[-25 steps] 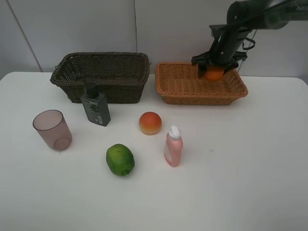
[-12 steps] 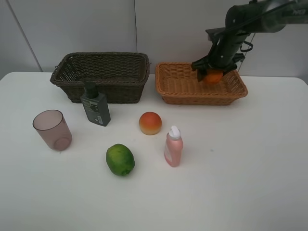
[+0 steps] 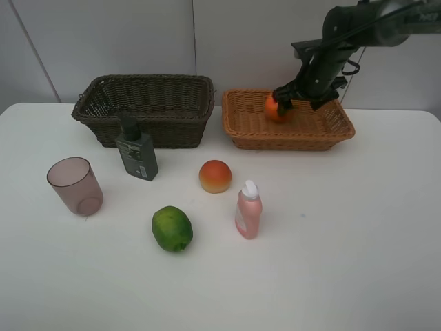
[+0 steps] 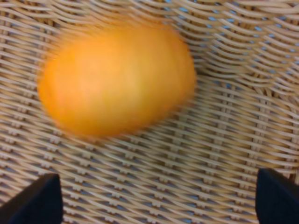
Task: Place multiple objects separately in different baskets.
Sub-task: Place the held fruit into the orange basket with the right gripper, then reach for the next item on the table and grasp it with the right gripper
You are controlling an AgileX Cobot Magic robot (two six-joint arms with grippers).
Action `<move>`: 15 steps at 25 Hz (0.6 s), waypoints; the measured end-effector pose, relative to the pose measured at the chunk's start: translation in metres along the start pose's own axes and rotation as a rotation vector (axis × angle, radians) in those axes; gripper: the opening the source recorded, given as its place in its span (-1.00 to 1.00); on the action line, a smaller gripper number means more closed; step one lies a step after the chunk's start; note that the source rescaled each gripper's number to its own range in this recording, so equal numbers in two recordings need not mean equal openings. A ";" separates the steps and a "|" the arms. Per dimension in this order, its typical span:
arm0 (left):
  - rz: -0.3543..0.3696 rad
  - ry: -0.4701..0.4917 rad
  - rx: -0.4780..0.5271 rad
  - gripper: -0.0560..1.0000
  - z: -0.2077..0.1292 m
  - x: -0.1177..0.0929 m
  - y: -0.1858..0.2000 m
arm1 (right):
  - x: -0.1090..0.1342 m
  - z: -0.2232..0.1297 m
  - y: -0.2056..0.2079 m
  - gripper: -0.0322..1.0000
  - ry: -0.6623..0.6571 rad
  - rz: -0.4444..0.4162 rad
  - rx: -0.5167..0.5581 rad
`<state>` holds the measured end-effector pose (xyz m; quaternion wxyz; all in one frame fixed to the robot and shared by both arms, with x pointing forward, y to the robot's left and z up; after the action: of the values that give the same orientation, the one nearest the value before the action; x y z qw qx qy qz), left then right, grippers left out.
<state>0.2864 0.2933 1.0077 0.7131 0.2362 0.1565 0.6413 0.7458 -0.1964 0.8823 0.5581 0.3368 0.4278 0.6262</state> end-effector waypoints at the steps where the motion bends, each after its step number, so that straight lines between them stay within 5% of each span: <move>1: 0.000 0.000 0.000 1.00 0.000 0.000 0.000 | 0.000 0.000 0.000 0.71 0.000 0.000 0.000; 15: 0.000 0.000 0.000 1.00 0.000 0.000 0.000 | -0.002 0.001 0.018 0.71 -0.004 -0.003 0.004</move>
<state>0.2864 0.2933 1.0077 0.7131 0.2362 0.1565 0.6413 0.7398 -0.1982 0.8999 0.5590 0.3387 0.4284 0.6239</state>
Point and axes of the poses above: a point on each arm's last joint axis where the gripper is mounted, y pointing back along that axis away from the gripper, x along the wrist's bending axis when the last joint is at zero, z = x × y, the point moved 7 cm from there along -y, pointing out along that axis toward the gripper, and after that the axes turned 8 degrees about -y, right-handed, at the moved point
